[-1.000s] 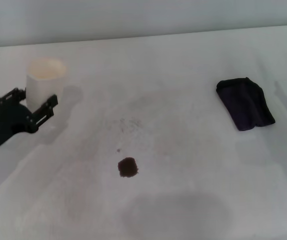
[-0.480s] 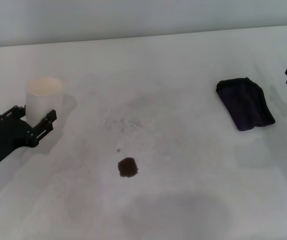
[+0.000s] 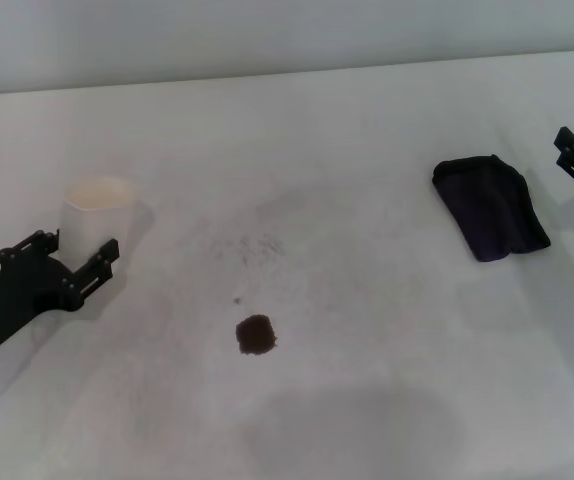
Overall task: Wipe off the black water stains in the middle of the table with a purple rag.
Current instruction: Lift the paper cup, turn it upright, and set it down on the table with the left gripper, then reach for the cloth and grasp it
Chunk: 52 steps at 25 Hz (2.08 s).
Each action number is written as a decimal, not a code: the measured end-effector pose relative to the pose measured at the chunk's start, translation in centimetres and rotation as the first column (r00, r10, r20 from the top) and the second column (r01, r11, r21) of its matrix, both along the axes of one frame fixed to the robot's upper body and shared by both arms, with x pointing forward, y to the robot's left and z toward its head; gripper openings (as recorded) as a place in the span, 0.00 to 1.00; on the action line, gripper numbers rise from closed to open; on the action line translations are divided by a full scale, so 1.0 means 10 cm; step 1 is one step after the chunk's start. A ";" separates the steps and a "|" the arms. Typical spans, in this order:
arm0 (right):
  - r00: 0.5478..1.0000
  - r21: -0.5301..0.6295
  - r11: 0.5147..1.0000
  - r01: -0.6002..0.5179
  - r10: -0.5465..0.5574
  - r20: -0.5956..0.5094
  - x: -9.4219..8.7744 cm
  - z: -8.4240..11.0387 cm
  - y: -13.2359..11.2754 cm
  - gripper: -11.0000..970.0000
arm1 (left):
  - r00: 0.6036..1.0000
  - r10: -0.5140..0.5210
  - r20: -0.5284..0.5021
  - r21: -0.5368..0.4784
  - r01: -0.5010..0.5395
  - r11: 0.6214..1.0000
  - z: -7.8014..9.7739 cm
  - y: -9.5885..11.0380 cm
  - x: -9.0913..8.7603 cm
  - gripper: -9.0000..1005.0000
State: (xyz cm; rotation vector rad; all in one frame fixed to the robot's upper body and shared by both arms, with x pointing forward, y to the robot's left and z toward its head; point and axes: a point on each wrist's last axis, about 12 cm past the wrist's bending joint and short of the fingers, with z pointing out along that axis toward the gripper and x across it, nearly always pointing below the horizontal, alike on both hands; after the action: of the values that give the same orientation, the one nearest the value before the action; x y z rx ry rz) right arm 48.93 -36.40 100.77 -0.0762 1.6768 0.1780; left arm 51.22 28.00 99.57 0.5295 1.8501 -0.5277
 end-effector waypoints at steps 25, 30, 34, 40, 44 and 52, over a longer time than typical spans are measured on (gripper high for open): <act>1.000 -0.017 1.000 -0.006 0.006 -0.015 0.14 0.02 0.05 0.89 | 0.998 -0.062 -0.003 0.070 0.062 0.996 -0.09 -0.05 -0.11 0.86; 1.000 -0.035 0.999 -0.022 0.021 -0.012 0.13 0.02 0.06 0.89 | 0.998 -0.068 -0.001 0.074 0.068 0.995 -0.16 -0.06 -0.24 0.87; 0.999 -0.044 0.998 -0.042 0.041 -0.008 0.13 0.03 0.07 0.88 | 0.997 -0.072 0.014 0.083 0.070 0.994 -0.21 -0.05 -0.37 0.87; 0.998 -0.048 0.997 -0.058 0.058 -0.004 0.12 0.04 0.08 0.88 | 0.999 -0.038 0.008 0.065 0.038 0.997 -0.26 -0.02 -0.51 0.87; 0.997 -0.053 0.996 -0.073 0.073 -0.002 0.13 0.04 0.09 0.88 | 1.000 -0.003 0.018 0.063 0.002 0.998 -0.29 0.04 -0.63 0.87; 0.995 -0.037 0.995 -0.096 0.097 0.019 0.06 0.07 0.07 0.88 | 0.978 0.143 0.152 -0.029 -0.141 0.990 -0.18 0.25 -0.87 0.87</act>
State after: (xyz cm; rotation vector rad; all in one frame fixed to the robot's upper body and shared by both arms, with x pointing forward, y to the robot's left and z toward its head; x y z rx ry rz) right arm 49.52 -35.65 101.47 -0.1854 1.6572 0.2193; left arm 42.48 30.49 97.75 0.4106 1.7189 -0.3960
